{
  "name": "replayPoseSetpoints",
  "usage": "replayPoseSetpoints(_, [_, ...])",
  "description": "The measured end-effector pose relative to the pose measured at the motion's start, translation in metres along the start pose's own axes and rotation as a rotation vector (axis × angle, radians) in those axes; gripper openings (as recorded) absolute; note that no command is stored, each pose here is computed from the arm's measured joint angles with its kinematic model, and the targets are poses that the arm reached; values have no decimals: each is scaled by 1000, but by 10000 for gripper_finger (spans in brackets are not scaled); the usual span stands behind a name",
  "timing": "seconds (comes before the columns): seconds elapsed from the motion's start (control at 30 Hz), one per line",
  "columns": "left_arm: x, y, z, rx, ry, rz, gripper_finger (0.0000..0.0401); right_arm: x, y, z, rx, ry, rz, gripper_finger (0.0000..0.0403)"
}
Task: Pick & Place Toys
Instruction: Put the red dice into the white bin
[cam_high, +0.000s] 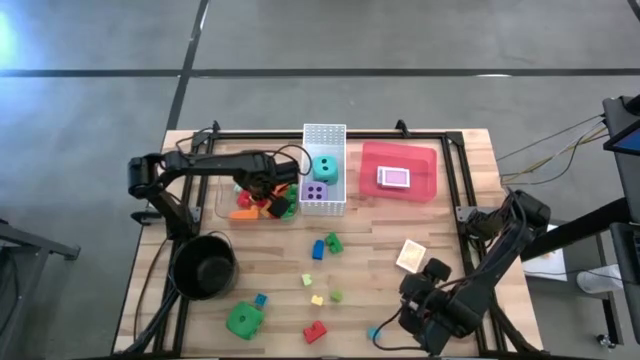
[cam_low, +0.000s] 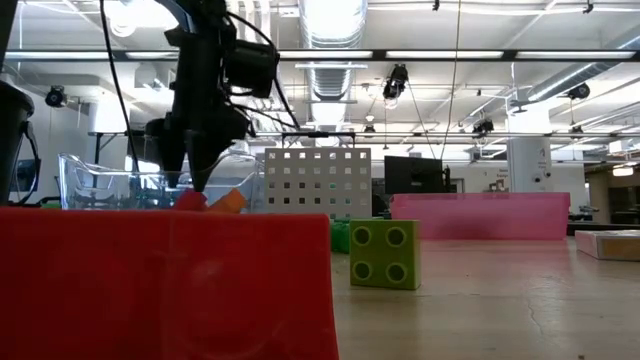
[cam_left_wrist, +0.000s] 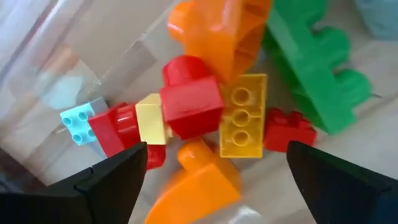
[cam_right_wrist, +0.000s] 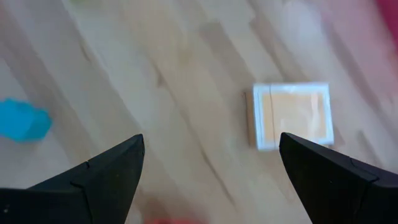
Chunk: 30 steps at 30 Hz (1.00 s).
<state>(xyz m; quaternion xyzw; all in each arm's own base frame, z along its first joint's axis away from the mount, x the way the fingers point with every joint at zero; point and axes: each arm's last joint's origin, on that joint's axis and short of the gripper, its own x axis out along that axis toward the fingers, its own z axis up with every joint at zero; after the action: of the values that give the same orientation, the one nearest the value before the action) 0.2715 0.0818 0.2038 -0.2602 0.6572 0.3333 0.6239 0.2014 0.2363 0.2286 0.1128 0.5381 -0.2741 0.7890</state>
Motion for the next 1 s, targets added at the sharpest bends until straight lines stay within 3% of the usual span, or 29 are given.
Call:
replayPoseSetpoints(0.27, [-24, -7, -4, 42, -31, -36, 365, -15, -10, 0, 45, 179, 50, 366])
replayPoseSetpoints(0.53, [-48, -20, -25, 143, -115, -97, 365, -19, -18, -6, 93, 379, -2, 366])
replayPoseSetpoints(0.83, [-71, -46, -52, 247, -262, -223, 365, -13, -32, -13, 106, 403, -80, 366])
replayPoseSetpoints(1.0, [-76, -57, -59, 288, -313, -272, 365, -19, -52, -14, 160, 421, -29, 366])
